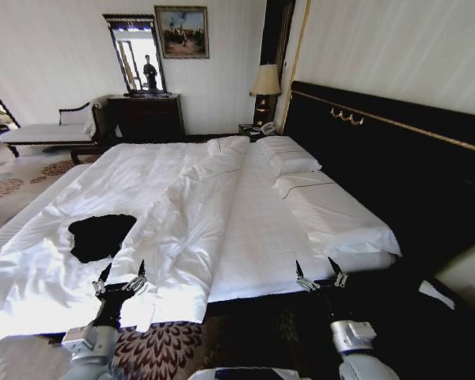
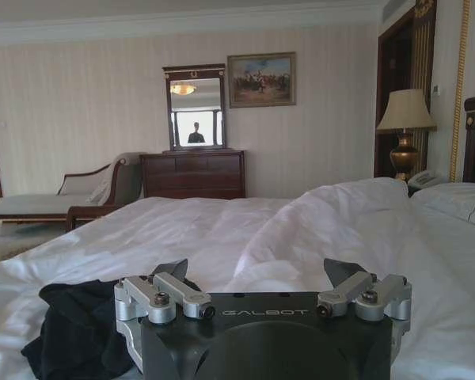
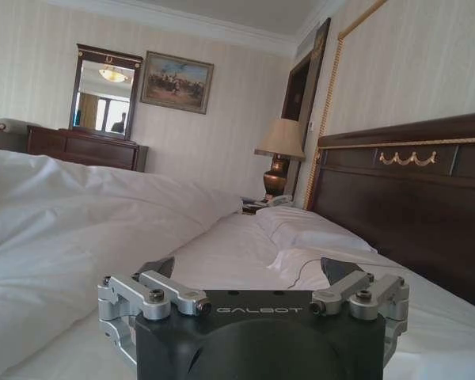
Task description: Fold the clothes on the bed.
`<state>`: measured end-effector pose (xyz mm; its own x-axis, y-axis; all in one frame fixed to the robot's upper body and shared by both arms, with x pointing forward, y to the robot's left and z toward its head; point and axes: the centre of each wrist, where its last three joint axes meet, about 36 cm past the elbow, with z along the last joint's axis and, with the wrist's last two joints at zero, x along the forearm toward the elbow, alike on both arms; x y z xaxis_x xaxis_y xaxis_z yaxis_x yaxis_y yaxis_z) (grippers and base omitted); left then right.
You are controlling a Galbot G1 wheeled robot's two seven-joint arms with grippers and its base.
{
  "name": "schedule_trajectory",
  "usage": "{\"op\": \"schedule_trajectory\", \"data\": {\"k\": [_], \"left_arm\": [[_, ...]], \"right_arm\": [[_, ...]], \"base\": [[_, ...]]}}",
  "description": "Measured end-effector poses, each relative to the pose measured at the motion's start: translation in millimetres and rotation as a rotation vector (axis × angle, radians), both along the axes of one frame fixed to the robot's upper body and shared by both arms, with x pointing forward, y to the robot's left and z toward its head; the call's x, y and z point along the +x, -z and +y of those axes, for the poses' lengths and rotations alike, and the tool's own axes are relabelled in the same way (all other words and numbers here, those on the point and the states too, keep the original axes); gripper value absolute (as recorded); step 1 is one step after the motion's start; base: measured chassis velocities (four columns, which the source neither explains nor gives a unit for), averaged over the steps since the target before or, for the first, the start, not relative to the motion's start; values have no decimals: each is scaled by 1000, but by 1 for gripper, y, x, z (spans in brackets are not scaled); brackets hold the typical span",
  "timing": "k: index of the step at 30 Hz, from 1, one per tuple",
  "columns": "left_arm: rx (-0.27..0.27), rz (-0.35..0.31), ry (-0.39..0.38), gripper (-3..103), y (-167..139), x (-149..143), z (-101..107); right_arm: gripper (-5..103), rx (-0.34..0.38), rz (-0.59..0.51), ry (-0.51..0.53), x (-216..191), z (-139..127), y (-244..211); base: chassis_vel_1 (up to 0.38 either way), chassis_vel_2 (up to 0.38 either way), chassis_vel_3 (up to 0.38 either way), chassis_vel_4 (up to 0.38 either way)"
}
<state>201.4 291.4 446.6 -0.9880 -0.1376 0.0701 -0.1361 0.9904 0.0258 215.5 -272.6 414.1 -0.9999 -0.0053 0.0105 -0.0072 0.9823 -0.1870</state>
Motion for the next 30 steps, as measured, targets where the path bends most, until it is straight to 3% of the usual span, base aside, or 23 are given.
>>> {"op": "schedule_trajectory", "data": {"k": [21, 30], "left_arm": [[-30, 0, -4, 98, 1, 1, -2], [-33, 8, -13, 98, 4, 0, 1]], "right_arm": [[100, 22, 2, -4, -1, 5, 0], [100, 40, -6, -15, -3, 11, 0]], "base": [[323, 361, -321, -374], [128, 307, -115, -306]]}}
